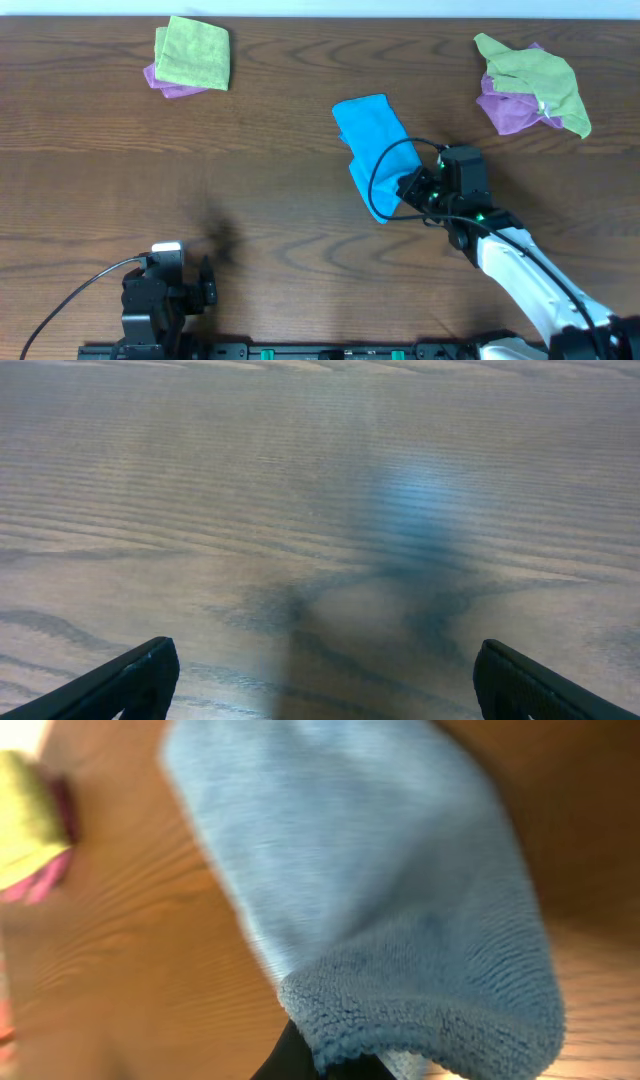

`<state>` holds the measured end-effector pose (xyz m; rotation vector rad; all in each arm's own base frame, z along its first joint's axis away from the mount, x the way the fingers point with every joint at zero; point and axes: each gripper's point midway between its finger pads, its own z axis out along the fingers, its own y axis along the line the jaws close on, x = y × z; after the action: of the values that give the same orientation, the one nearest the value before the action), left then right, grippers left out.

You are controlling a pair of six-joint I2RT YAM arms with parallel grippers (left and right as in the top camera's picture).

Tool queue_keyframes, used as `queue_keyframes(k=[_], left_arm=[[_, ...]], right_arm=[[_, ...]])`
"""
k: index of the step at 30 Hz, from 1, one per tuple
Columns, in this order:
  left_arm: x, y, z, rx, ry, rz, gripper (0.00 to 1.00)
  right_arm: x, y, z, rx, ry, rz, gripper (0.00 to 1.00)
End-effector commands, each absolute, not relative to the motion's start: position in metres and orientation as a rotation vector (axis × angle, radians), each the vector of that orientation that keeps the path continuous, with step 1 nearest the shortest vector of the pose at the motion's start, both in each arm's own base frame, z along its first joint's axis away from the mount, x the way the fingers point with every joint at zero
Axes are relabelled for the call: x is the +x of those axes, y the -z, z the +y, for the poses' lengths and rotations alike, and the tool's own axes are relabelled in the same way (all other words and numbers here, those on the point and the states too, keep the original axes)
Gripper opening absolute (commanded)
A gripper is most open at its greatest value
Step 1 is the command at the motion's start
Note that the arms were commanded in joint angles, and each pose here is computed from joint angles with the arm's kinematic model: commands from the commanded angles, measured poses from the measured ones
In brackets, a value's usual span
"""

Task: Fold the cloth
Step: 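Regrasp the blue cloth's lower edge with the right gripper, then drag the blue cloth upward with the right gripper to spread it flat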

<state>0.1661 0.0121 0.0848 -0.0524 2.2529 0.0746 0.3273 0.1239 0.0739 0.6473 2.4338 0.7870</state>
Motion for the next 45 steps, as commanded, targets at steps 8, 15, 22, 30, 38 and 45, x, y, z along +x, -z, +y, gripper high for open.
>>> queue_keyframes(k=[8, 15, 22, 30, 38, 45], left_arm=[[0.157, -0.068, 0.022, -0.074, -0.149, 2.312, 0.96], [0.156, -0.07, 0.035, -0.114, -0.238, 2.304, 0.96], [0.162, -0.075, 0.029, -0.1, -0.193, 2.274, 0.95], [0.17, -0.082, 0.016, -0.059, -0.099, 2.241, 0.95], [0.171, -0.083, 0.014, -0.055, -0.089, 2.231, 0.95], [0.171, -0.083, 0.014, -0.055, -0.089, 2.233, 0.95]], right_arm=[[0.317, -0.201, 0.249, 0.04, -1.056, 2.282, 0.02], [0.31, -0.256, 0.24, -0.118, -0.765, 2.327, 0.01], [0.267, -0.324, 0.204, -0.115, -0.7, 2.342, 0.01], [0.232, -0.333, 0.185, -0.063, -0.664, 2.421, 0.01], [0.326, -0.273, 0.179, 0.003, -0.283, 2.453, 0.01], [0.473, -0.182, 0.091, 0.332, -0.015, 2.418, 0.53]])
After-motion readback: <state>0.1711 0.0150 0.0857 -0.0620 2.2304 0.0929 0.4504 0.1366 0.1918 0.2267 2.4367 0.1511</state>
